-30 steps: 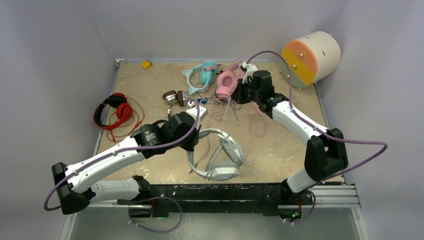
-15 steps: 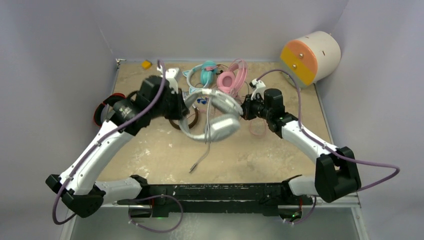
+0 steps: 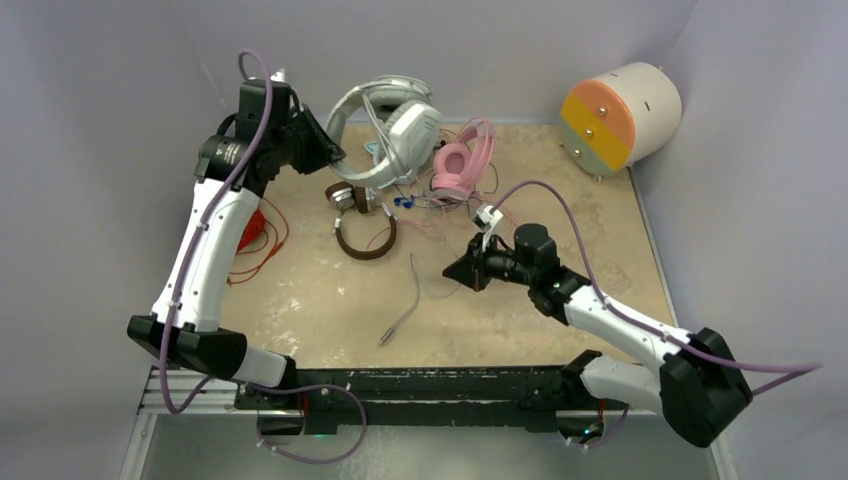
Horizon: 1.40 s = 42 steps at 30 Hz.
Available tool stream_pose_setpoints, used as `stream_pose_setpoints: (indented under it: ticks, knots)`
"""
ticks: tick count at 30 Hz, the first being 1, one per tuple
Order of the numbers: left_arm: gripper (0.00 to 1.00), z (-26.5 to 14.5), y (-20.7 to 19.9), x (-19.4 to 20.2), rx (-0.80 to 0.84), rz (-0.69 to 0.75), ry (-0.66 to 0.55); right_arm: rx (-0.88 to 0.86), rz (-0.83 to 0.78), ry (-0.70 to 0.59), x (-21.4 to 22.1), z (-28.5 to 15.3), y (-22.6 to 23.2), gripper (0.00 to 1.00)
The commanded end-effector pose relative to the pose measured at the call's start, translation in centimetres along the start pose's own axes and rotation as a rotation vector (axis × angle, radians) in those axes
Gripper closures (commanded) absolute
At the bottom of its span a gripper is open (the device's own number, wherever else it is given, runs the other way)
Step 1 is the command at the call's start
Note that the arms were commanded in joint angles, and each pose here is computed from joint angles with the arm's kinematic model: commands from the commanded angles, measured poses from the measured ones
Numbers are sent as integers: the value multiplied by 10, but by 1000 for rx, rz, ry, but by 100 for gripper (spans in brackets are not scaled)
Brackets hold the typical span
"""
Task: Wrap the headphones
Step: Wrap the headphones cable around the headphones.
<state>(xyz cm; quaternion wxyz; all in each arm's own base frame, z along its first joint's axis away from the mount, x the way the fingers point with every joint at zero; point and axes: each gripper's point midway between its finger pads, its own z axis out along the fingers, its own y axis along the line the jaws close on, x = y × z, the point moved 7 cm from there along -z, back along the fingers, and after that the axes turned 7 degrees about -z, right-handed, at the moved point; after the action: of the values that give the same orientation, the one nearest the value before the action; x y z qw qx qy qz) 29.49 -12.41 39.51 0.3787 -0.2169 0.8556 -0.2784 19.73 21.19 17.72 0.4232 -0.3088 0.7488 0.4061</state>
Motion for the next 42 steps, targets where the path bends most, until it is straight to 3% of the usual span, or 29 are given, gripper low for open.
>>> stream_pose_setpoints:
  ticks: [1,7,14,23,29,32,36,39,42]
  knots:
    - [100,-6,-10,-42,69,-211,-125,-120,-35,-54,3,-13,29,100]
    - [100,5,23,-70,-192,-315,-343,-166,-59,-30,3,-36,54,100]
    - [100,8,63,-78,-455,-289,-522,-210,-106,-34,-33,-77,85,100]
    - [100,20,97,-70,-642,-223,-559,-177,-178,-24,-90,-133,119,100]
    - [100,38,114,-51,-740,-67,-486,-71,-249,-137,-138,-169,134,100]
    - [100,44,102,-28,-693,148,-490,-38,-271,-159,-156,-172,135,100]
    - [100,47,80,6,-478,405,-409,-52,-276,-107,-169,-154,131,100]
    - [100,44,74,29,-262,523,-306,-56,-288,-99,-178,-146,129,100]
    - [100,39,75,52,-173,633,-268,-67,-306,-104,-188,-139,128,100]
